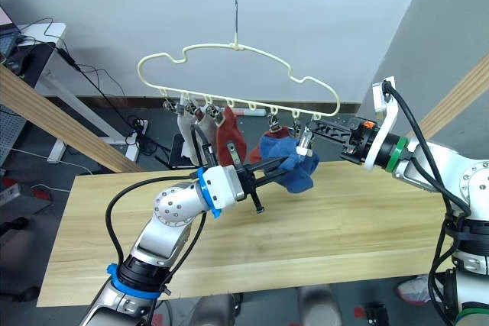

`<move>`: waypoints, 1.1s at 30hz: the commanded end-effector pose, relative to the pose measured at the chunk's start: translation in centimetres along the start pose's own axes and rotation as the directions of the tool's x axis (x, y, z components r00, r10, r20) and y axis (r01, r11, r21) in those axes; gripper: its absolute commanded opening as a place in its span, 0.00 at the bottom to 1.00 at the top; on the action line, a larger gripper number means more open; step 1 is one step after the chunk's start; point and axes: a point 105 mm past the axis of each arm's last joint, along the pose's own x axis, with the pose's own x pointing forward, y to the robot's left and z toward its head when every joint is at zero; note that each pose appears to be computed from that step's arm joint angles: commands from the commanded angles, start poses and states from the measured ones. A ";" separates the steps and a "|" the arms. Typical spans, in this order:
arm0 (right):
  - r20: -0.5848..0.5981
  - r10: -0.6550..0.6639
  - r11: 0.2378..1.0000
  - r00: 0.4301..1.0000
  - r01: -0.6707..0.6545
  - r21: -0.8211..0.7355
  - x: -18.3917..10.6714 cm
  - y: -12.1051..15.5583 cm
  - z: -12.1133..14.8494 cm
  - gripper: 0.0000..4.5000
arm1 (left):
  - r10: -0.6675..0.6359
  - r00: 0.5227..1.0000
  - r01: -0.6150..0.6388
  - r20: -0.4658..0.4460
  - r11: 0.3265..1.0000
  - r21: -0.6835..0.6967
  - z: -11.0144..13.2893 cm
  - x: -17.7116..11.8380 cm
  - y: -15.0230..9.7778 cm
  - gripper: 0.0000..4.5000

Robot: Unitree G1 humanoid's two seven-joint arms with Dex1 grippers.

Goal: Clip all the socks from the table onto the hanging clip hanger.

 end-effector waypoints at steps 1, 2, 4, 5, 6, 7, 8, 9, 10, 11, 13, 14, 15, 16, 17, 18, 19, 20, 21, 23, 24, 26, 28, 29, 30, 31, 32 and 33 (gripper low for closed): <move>0.003 0.052 0.998 0.999 -0.051 -0.037 -0.3 1.3 0.0 0.23 | 0.009 0.999 -0.009 0.034 1.000 0.012 0.8 0.4 0.1 0.00; 0.004 0.055 0.998 0.999 -0.054 -0.035 -0.3 1.3 0.0 0.32 | 0.010 0.999 -0.010 0.033 1.000 0.009 0.8 0.4 0.1 0.00; 0.004 0.052 0.998 0.999 -0.052 -0.032 -0.8 1.1 0.0 0.48 | 0.011 0.999 -0.011 0.036 1.000 0.002 0.9 0.6 0.1 0.00; 0.005 0.048 0.998 0.999 -0.048 -0.034 -1.1 1.1 0.1 0.56 | 0.011 0.999 -0.011 0.038 1.000 0.000 0.9 0.6 0.1 0.00; 0.008 0.039 0.998 0.999 -0.039 -0.038 -1.7 0.9 0.2 0.63 | 0.007 0.999 -0.007 0.036 1.000 -0.001 0.8 0.7 0.1 0.00; 0.011 0.024 0.998 1.000 -0.024 -0.053 -2.2 0.8 0.3 0.70 | 0.005 0.999 -0.005 0.033 1.000 0.000 0.6 0.7 0.1 0.00; 0.010 0.006 0.997 1.000 -0.005 -0.073 -2.8 0.6 0.5 0.79 | 0.006 0.999 -0.006 0.032 1.000 0.001 0.5 0.7 0.2 0.00; 0.001 -0.015 0.995 1.000 0.015 -0.100 -3.5 0.3 0.5 0.85 | 0.005 1.000 -0.005 0.028 1.000 0.003 0.4 0.7 0.2 0.00; -0.021 -0.050 0.988 0.999 0.046 -0.147 -4.3 0.0 0.4 0.94 | 0.005 1.000 -0.006 0.027 1.000 0.004 0.2 0.8 0.3 0.00; -0.040 -0.084 0.980 0.996 0.075 -0.187 -5.0 -0.3 0.3 1.00 | 0.002 1.000 -0.002 0.030 1.000 -0.005 0.1 0.9 0.3 0.00; -0.101 -0.148 0.955 0.984 0.115 -0.273 -6.5 -0.9 -0.2 1.00 | -0.014 0.999 0.015 0.036 0.999 -0.042 -0.1 1.0 0.3 0.06; -0.131 -0.167 0.943 0.977 0.120 -0.310 -6.9 -1.0 -0.5 1.00 | -0.031 0.999 0.033 0.038 0.997 -0.064 -0.2 1.0 0.1 0.12; -0.150 -0.187 0.931 0.971 0.126 -0.344 -7.3 -1.3 -0.8 1.00 | -0.054 0.998 0.057 0.036 0.995 -0.087 -0.3 1.0 -0.2 0.15; -0.157 -0.198 0.918 0.968 0.127 -0.377 -7.5 -1.4 -1.0 1.00 | -0.074 0.997 0.077 0.033 0.991 -0.110 -0.5 0.9 -0.5 0.22; -0.159 -0.203 0.906 0.966 0.123 -0.405 -7.5 -1.5 -1.1 1.00 | -0.090 0.996 0.093 0.027 0.986 -0.137 -0.6 0.7 -0.8 0.28; -0.160 -0.206 0.894 0.965 0.119 -0.433 -7.5 -1.6 -1.2 1.00 | -0.100 0.995 0.102 0.021 0.981 -0.163 -0.8 0.4 -0.9 0.35; -0.174 -0.208 0.878 0.963 0.105 -0.467 -7.5 -1.5 -1.5 1.00 | -0.105 0.994 0.105 0.011 0.974 -0.200 -1.0 0.1 -1.0 0.42; -0.196 -0.199 0.866 0.960 0.078 -0.494 -7.5 -1.4 -2.0 1.00 | -0.108 0.994 0.104 -0.002 0.964 -0.245 -1.1 -0.4 -1.0 0.48; -0.208 -0.195 0.847 0.958 0.057 -0.529 -7.4 -1.2 -2.3 1.00 | -0.109 0.994 0.098 -0.020 0.954 -0.285 -1.3 -1.1 -0.9 0.55; -0.222 -0.183 0.794 0.958 0.011 -0.608 -7.1 -0.9 -2.9 1.00 | -0.092 0.993 0.059 -0.068 0.921 -0.384 -1.8 -2.6 -0.5 0.70; -0.222 -0.170 0.753 0.960 -0.019 -0.657 -6.9 -0.7 -3.2 1.00 | -0.100 0.990 0.049 -0.098 0.902 -0.429 -2.0 -3.8 -0.4 0.73; -0.217 -0.144 0.684 0.965 -0.061 -0.727 -6.7 -0.4 -3.7 1.00 | -0.078 0.985 -0.015 -0.156 0.855 -0.519 -2.2 -6.0 0.3 0.86; -0.203 -0.124 0.621 0.971 -0.083 -0.780 -6.4 -0.4 -4.0 1.00 | -0.018 0.975 -0.122 -0.222 0.793 -0.596 -2.4 -8.0 1.4 0.99; -0.203 -0.110 0.603 0.973 -0.097 -0.792 -6.3 -0.3 -4.3 1.00 | 0.002 0.967 -0.163 -0.255 0.772 -0.615 -2.4 -8.9 1.8 0.99; -0.194 -0.097 0.580 0.976 -0.103 -0.808 -6.1 -0.4 -4.5 1.00 | -0.001 0.950 -0.203 -0.313 0.759 -0.619 -2.6 -10.6 1.9 0.99; -0.200 -0.081 0.575 0.977 -0.118 -0.810 -5.8 -0.5 -4.9 1.00 | -0.007 0.929 -0.240 -0.369 0.749 -0.617 -2.8 -12.2 1.8 0.99; -0.215 -0.066 0.566 0.974 -0.141 -0.812 -5.7 -0.5 -5.3 1.00 | -0.006 0.906 -0.282 -0.423 0.737 -0.615 -3.1 -13.7 1.8 0.99; -0.234 -0.057 0.564 0.970 -0.163 -0.810 -5.6 -0.7 -5.9 1.00 | 0.001 0.880 -0.328 -0.476 0.725 -0.606 -3.3 -15.2 1.7 0.99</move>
